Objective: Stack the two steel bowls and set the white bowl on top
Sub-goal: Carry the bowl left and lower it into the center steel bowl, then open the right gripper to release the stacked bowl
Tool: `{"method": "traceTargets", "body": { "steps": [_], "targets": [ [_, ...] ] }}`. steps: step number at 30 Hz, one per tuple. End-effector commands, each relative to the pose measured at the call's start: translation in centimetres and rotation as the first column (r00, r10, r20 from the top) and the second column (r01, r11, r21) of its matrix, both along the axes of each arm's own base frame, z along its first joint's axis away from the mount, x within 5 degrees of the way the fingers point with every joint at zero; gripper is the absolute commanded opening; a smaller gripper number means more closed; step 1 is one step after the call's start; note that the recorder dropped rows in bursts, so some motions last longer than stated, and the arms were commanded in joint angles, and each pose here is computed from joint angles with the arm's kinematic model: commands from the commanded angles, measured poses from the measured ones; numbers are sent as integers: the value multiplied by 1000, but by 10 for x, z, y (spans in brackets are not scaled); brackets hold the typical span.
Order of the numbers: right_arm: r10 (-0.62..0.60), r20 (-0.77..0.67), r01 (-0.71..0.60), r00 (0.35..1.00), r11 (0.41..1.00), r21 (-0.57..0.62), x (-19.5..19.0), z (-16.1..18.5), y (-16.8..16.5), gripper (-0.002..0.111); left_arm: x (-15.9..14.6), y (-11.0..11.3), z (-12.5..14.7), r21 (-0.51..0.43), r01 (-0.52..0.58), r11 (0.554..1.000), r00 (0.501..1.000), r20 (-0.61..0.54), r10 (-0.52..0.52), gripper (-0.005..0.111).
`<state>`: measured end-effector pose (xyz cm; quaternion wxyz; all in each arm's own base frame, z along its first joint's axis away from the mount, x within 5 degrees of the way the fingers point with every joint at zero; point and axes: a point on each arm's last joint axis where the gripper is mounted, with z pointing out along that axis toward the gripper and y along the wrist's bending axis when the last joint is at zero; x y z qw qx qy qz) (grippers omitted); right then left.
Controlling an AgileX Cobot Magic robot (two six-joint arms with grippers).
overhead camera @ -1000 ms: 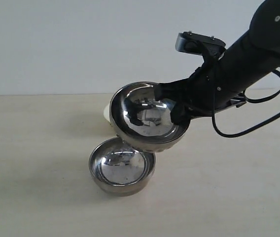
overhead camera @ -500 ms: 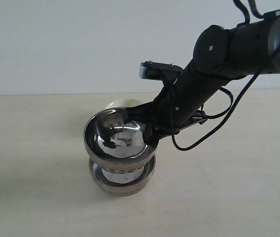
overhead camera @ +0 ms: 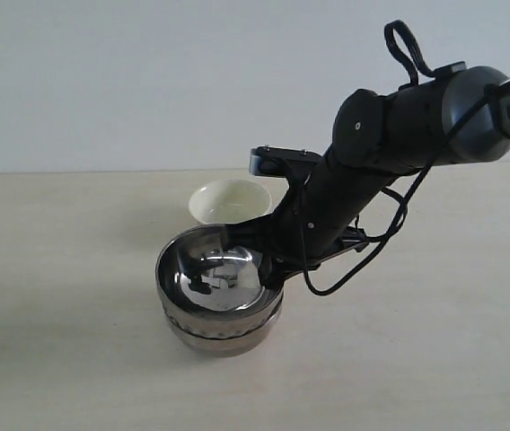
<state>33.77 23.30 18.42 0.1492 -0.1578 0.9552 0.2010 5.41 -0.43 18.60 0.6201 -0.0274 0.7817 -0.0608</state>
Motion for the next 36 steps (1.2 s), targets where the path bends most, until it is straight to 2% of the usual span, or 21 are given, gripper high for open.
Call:
{"method": "traceTargets", "body": {
  "steps": [1,9,30,31,36],
  "targets": [
    [-10,25,10,1000,1000,15,3,2,2,0,0,0,-1,0,-3,1000,1000,3,3,4],
    [0,30,-1,1000,1000,6,4,3,2,0,0,0,-1,0,-3,1000,1000,3,3,4],
    [-77,14,77,997,997,-13,5,1,-1,0,0,0,-1,0,-3,1000,1000,3,3,4],
    [-80,17,80,997,997,-10,6,2,-1,3,0,0,-1,0,-3,1000,1000,3,3,4],
    [-69,28,69,997,998,-5,4,2,2,43,0,0,-1,0,-3,1000,1000,3,3,4]
  ]
}}
